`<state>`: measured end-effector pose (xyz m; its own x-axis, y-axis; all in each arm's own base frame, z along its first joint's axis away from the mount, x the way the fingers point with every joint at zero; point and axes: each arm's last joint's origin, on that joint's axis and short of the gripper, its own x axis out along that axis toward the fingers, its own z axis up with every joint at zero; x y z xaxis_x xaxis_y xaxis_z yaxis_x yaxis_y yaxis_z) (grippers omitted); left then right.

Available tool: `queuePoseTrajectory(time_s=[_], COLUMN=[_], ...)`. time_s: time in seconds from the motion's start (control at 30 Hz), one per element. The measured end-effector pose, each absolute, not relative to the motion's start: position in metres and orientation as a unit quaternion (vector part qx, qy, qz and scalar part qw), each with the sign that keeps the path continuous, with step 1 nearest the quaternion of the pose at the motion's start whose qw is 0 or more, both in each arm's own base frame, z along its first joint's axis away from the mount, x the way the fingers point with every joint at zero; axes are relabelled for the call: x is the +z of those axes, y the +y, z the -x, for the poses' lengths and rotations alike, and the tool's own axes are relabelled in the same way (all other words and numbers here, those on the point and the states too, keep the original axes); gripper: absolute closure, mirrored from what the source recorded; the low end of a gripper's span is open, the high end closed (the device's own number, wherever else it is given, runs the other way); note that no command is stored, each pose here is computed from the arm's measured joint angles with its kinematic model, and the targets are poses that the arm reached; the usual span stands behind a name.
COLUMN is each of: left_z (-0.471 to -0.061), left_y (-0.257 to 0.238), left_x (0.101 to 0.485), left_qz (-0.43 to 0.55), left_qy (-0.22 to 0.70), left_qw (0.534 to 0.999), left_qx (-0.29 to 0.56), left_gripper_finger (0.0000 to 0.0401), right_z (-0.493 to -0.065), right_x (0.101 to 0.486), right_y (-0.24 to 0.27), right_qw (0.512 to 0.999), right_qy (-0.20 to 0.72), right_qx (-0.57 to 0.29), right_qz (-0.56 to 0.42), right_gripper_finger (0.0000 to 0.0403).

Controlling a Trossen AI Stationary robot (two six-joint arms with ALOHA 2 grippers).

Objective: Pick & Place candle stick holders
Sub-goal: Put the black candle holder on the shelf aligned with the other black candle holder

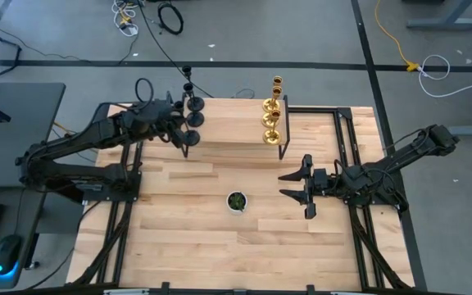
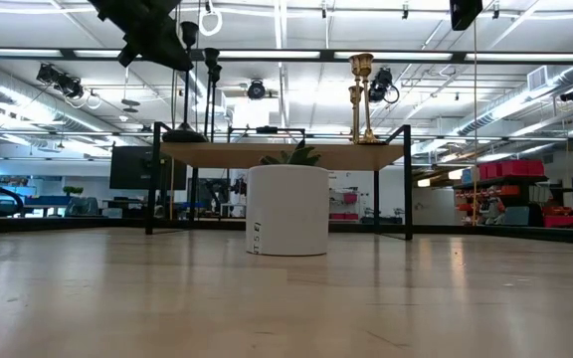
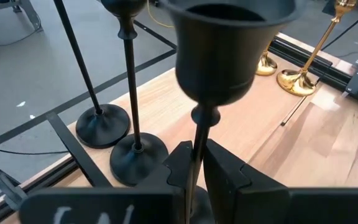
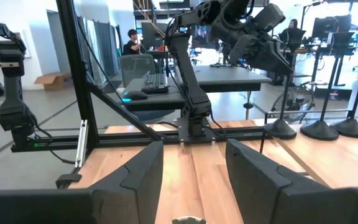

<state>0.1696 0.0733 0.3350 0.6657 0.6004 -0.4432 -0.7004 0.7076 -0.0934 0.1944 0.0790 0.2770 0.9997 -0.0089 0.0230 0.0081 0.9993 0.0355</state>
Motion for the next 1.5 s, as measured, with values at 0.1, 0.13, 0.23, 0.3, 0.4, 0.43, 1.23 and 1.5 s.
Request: queuePoseTrajectory(time_s=[0.1,0.13,0.23,0.3,0.4,0.43,1.23,1.5], left_z=[-0.17,-0.17,-0.174,-0.175,-0.178,-0.178,-0.179,-0.179], left_y=[0.073,0.073,0.075,0.075,0.076,0.076,0.077,0.076], left_x=[0.335,0.335,0.334,0.334,0.335,0.334,0.332,0.332], left_qz=[0.131,0.131,0.132,0.132,0.131,0.13,0.115,0.112], left_qy=[0.194,0.194,0.191,0.19,0.181,0.182,0.199,0.203], left_qw=[0.903,0.903,0.904,0.904,0.906,0.906,0.905,0.911], left_qx=[0.36,0.36,0.36,0.36,0.359,0.359,0.359,0.342], left_gripper_finger=[0.036,0.036,0.036,0.036,0.036,0.036,0.029,0.0231], right_z=[-0.194,-0.194,-0.194,-0.194,-0.194,-0.194,-0.194,-0.194], right_x=[0.277,0.277,0.277,0.277,0.277,0.277,0.278,0.278], right_y=[0.079,0.079,0.079,0.079,0.079,0.079,0.079,0.079], right_qw=[1.0,1.0,1.0,1.0,1.0,1.0,1.0,1.0], right_qy=[-0.012,-0.011,-0.012,-0.012,-0.013,-0.014,-0.015,-0.015], right_qx=[-0.004,-0.004,-0.004,-0.004,-0.004,-0.004,-0.004,-0.004], right_qz=[-0.018,-0.018,-0.018,-0.018,-0.018,-0.019,-0.016,-0.016], right_gripper_finger=[0.0227,0.0227,0.0227,0.0227,0.0227,0.0227,0.0227,0.0227])
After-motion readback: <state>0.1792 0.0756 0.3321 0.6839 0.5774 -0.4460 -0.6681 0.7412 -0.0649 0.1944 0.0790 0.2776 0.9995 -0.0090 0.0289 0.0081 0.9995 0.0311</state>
